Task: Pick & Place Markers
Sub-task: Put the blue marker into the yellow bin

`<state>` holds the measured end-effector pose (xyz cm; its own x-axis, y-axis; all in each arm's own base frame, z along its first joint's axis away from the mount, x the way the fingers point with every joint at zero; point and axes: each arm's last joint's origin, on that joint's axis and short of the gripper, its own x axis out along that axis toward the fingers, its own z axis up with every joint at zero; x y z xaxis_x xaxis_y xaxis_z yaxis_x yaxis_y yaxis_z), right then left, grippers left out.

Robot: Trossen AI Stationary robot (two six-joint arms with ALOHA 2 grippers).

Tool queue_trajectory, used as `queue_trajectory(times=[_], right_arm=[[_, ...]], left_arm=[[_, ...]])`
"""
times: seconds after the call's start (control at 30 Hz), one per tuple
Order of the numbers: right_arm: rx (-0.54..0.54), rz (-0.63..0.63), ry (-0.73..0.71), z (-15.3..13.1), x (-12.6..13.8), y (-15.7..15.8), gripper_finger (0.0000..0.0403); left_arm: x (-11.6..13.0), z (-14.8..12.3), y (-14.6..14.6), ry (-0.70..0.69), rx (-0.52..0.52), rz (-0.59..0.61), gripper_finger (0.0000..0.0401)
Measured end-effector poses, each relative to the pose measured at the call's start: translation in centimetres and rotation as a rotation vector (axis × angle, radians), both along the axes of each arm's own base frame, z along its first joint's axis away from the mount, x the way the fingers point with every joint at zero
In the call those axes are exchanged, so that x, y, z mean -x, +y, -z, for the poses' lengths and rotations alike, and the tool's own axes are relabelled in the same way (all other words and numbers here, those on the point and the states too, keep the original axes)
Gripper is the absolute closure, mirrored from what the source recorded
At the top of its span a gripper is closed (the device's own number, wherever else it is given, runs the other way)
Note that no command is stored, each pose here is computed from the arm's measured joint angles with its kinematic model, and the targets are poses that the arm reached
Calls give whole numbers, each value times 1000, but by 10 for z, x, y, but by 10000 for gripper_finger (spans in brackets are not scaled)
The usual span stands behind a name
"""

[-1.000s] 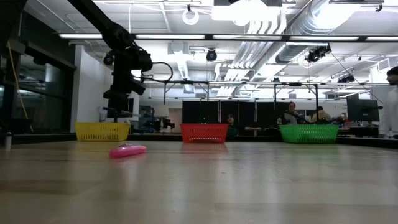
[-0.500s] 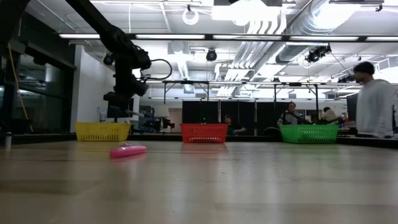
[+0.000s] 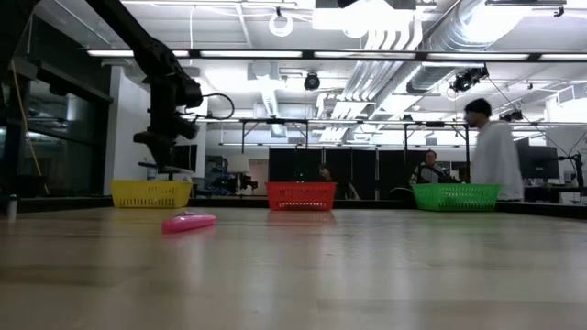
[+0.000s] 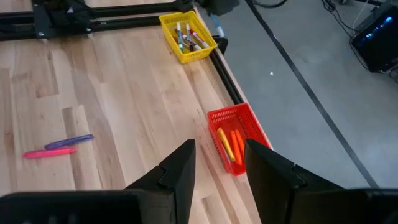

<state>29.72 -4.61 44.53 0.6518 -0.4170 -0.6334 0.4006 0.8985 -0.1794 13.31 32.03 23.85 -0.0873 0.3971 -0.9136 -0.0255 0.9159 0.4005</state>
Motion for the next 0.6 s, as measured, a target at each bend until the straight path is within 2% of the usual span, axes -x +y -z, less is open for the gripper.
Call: queue_trajectory(times=[0.2, 0.37, 0.6], right_arm=[[-9, 16, -2, 0, 1, -7, 276], [-11, 12, -2, 0, 1, -6, 276], [0, 2, 5, 0, 1, -6, 276]], left_arm=[[4, 3, -7, 36, 92, 51, 384], [3, 4, -9, 37, 120, 82, 384], [2, 5, -17, 51, 206, 177, 384]])
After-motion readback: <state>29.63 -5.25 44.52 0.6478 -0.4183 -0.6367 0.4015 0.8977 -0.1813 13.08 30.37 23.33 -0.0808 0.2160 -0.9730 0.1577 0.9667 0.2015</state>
